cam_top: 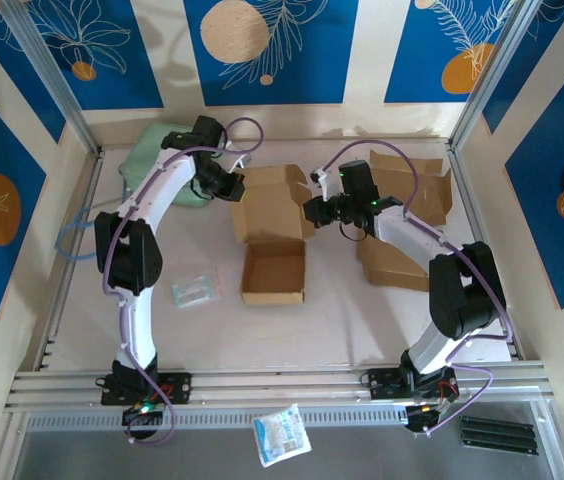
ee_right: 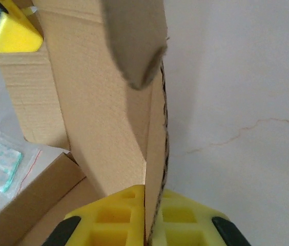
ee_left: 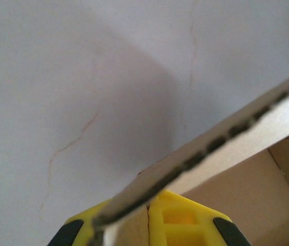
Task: Fold the paper box
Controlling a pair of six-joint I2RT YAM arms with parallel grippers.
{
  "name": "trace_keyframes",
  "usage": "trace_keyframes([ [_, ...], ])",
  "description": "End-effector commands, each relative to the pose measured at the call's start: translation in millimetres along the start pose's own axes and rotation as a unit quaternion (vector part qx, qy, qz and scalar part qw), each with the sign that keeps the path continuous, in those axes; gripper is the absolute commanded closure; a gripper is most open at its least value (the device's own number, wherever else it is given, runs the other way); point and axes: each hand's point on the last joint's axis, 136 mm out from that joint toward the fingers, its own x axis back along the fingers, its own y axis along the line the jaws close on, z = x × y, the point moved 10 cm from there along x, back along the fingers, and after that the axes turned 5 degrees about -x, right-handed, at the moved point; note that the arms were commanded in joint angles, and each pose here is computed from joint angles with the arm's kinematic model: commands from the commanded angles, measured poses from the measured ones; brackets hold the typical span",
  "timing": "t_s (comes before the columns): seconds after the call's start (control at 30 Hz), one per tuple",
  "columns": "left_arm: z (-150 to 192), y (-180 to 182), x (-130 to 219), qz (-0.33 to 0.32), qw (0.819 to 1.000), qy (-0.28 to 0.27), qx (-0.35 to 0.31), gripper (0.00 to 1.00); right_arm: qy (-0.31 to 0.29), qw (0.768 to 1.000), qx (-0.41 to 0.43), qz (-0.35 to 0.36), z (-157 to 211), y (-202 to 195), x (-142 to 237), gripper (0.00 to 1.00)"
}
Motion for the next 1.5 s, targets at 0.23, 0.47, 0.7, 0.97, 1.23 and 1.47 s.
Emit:
trace_keyframes([
  [0.23,1,-18,1,-0.027,0.995,-0.066,-0.075,0.93,-0.003,1.0,-0.008,0.002,-23,5,37,0.53],
  [0.47,2,-25,10,-0.029,0.992,-0.087,-0.092,0.92,0.019,1.0,0.009,-0.009,-32,6,66,0.33],
  [0.7,-1,-39,23,-0.038,0.986,-0.104,-0.125,0.91,0.07,0.996,0.048,0.006,-36,16,58,0.3],
  [0.97,1,-48,24,-0.057,0.983,-0.104,-0.142,0.91,0.103,0.987,0.067,0.105,-43,10,38,0.35],
  [1.23,0,-51,21,-0.076,0.982,-0.101,-0.14,0.89,0.137,0.972,0.05,0.185,-45,7,27,0.58],
  [1.47,-2,-61,15,-0.121,0.983,-0.096,-0.1,0.86,0.119,0.96,-0.026,0.251,-43,5,32,0.79],
])
